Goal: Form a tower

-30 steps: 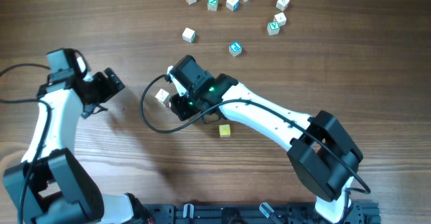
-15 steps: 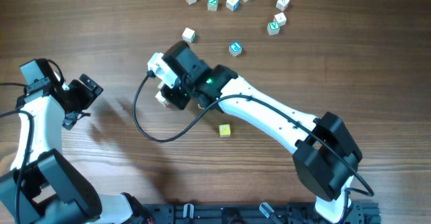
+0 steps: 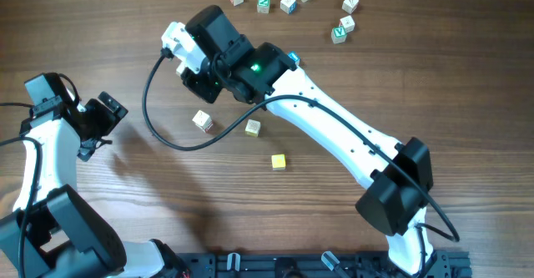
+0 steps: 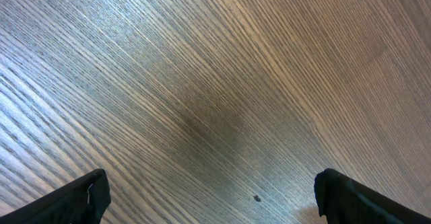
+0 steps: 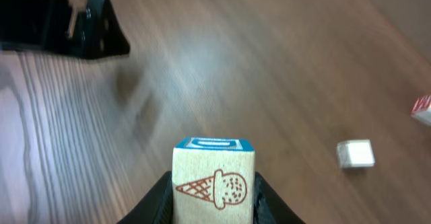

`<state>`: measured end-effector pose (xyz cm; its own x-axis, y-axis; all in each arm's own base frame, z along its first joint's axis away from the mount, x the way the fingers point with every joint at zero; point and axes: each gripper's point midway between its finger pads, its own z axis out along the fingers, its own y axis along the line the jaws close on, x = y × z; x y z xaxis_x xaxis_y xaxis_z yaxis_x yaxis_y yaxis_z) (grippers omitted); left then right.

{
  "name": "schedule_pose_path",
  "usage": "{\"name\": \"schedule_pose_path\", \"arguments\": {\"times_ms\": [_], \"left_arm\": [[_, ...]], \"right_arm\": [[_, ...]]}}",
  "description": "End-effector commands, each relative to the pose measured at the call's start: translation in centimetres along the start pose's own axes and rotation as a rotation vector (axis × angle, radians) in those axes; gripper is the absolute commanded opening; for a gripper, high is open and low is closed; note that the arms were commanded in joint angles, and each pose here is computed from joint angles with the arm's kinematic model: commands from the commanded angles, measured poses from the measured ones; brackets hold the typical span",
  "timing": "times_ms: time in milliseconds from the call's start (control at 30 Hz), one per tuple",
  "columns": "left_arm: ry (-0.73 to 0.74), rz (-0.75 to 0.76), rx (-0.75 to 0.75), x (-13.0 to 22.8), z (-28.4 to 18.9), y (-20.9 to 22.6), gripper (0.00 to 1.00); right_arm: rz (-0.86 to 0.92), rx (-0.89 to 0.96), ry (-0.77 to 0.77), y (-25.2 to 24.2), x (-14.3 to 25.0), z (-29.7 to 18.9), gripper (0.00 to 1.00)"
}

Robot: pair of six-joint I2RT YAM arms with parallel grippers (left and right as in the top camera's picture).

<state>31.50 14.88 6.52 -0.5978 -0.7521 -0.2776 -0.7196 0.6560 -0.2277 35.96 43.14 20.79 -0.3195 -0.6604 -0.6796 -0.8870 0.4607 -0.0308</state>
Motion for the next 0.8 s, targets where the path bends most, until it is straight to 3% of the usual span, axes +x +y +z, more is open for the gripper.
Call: {"name": "schedule_pose_path", "arguments": {"times_ms": [0, 333, 767], "left_arm": [[-0.025, -0.01, 0.01, -0.8, -0.7, -0.2, 1.0], [-0.025, -0.01, 0.01, -0.8, -0.7, -0.2, 1.0], [-0.025, -0.01, 0.01, -0.8, -0.7, -0.2, 1.0]], "right_arm": [[-0.011, -0.054, 0.113, 0.8, 3.2, 2.7, 0.04], [0.067, -0.169, 0.245, 2.9, 7.3, 5.6, 0.04], [0.103, -0.201, 0.25, 4.3, 8.0, 8.6, 0.04]]}}
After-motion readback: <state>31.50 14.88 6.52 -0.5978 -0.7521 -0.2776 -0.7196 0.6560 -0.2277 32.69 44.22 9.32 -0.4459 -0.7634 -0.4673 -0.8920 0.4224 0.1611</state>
